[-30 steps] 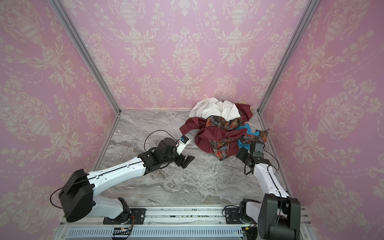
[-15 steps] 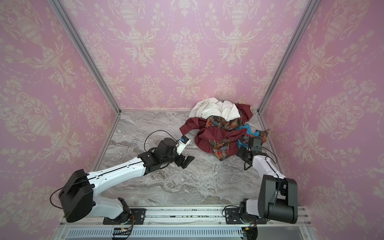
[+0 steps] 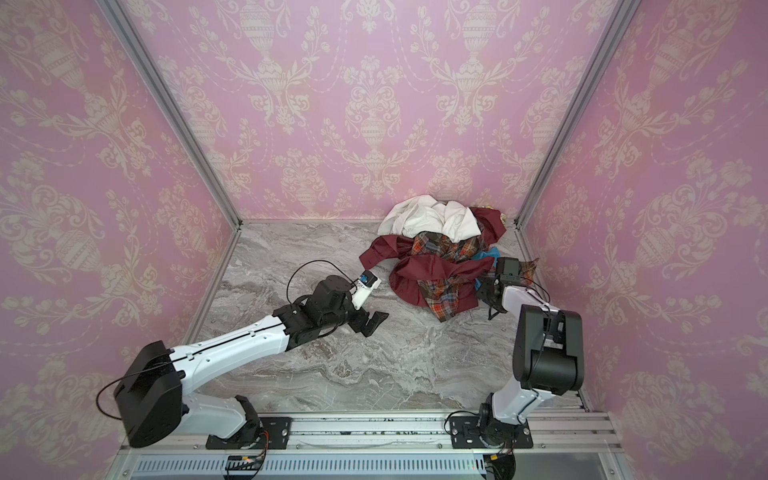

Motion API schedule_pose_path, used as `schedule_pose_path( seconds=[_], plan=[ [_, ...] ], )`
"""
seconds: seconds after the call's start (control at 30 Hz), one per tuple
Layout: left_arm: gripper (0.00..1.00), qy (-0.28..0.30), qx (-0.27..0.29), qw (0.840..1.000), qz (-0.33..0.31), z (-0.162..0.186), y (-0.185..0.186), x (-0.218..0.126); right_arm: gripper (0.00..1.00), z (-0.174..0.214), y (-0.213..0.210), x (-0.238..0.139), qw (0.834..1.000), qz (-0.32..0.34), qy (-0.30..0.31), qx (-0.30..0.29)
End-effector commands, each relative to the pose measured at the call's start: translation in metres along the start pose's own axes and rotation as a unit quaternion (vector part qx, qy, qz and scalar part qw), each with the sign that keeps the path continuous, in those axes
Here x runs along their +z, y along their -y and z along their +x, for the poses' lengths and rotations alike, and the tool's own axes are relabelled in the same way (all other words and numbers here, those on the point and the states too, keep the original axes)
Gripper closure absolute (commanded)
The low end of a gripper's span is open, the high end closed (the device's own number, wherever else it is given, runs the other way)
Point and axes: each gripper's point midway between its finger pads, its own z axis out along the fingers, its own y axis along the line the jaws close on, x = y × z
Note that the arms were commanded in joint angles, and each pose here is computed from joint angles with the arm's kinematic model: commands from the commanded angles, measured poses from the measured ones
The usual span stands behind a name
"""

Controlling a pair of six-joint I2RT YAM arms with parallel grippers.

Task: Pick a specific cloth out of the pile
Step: 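Lower the right gripper onto the turquoise shirt edge and close it, then lift the turquoise shirt high out of the pile with the right gripper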

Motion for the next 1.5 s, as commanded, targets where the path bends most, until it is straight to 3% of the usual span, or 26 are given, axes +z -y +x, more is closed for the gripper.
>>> schedule_pose_path(
  seconds=[0.0, 0.27, 0.37, 0.53, 0.7, 1.0, 1.17, 1.47],
  plan=[
    [0.01, 0.013, 0.016, 1.000, -0.003, -0.010, 0.002, -0.009, 0.47, -0.011, 0.003, 0.007, 1.000, 0.015, 0.004, -0.009],
    [0.01, 0.013, 0.015, 1.000, -0.005, -0.009, 0.000, -0.007, 0.55, -0.005, 0.011, 0.027, 0.999, 0.033, -0.018, -0.002],
    [0.01, 0.013, 0.011, 1.000, -0.005, -0.009, -0.001, -0.006, 0.69, -0.004, 0.014, 0.032, 0.999, 0.032, -0.025, 0.008],
    [0.01, 0.013, 0.006, 1.000, -0.005, -0.009, -0.003, -0.004, 1.00, -0.013, 0.014, 0.026, 0.999, 0.031, -0.015, 0.010],
    [0.01, 0.011, 0.001, 1.000, -0.005, -0.008, -0.004, -0.002, 1.00, -0.032, 0.011, 0.004, 0.999, 0.033, 0.007, 0.001],
    [0.01, 0.015, -0.004, 1.000, -0.006, -0.011, -0.005, -0.003, 1.00, -0.087, -0.015, -0.076, 0.996, -0.010, 0.089, 0.020],
    [0.01, 0.015, -0.007, 1.000, -0.006, -0.012, -0.005, -0.003, 1.00, -0.136, -0.038, -0.135, 0.986, -0.045, 0.158, 0.026],
    [0.01, 0.015, -0.010, 1.000, -0.009, -0.012, -0.006, -0.003, 1.00, -0.196, -0.074, -0.209, 0.968, -0.105, 0.225, 0.026]
  ],
)
